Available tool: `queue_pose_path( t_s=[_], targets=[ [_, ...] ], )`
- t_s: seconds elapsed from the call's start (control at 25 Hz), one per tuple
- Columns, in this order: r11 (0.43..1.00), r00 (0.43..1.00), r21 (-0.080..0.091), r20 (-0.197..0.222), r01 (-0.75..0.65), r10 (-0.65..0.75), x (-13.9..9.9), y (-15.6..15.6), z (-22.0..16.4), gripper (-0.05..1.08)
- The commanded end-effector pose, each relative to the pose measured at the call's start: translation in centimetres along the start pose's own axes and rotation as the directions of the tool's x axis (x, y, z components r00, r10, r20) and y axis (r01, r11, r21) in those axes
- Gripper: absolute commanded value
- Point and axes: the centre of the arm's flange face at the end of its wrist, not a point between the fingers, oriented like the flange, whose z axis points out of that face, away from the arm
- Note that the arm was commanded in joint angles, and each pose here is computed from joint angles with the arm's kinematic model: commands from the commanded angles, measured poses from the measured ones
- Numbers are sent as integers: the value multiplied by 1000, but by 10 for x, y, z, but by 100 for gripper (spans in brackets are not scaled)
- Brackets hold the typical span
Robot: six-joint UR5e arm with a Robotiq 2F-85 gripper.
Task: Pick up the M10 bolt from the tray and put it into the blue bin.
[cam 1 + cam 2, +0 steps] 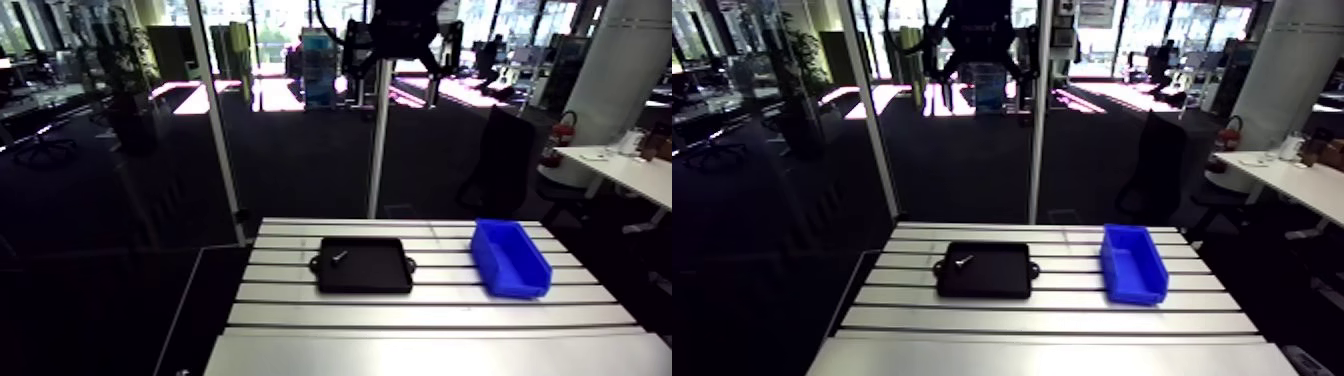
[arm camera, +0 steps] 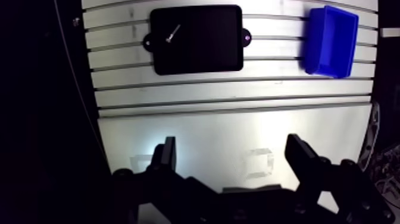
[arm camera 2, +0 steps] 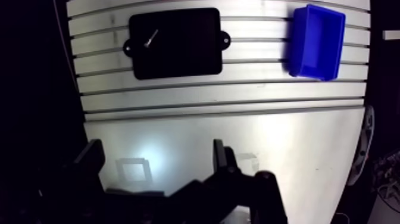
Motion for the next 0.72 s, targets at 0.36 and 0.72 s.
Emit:
queue_pose_path(
  t_s=[0.36, 0.72],
  targets=[
    [999, 999, 0, -5, -49, 49, 4, 0, 4, 1],
    [980, 980, 2, -1, -197, 197, 11, -2, 8, 1]
  ],
)
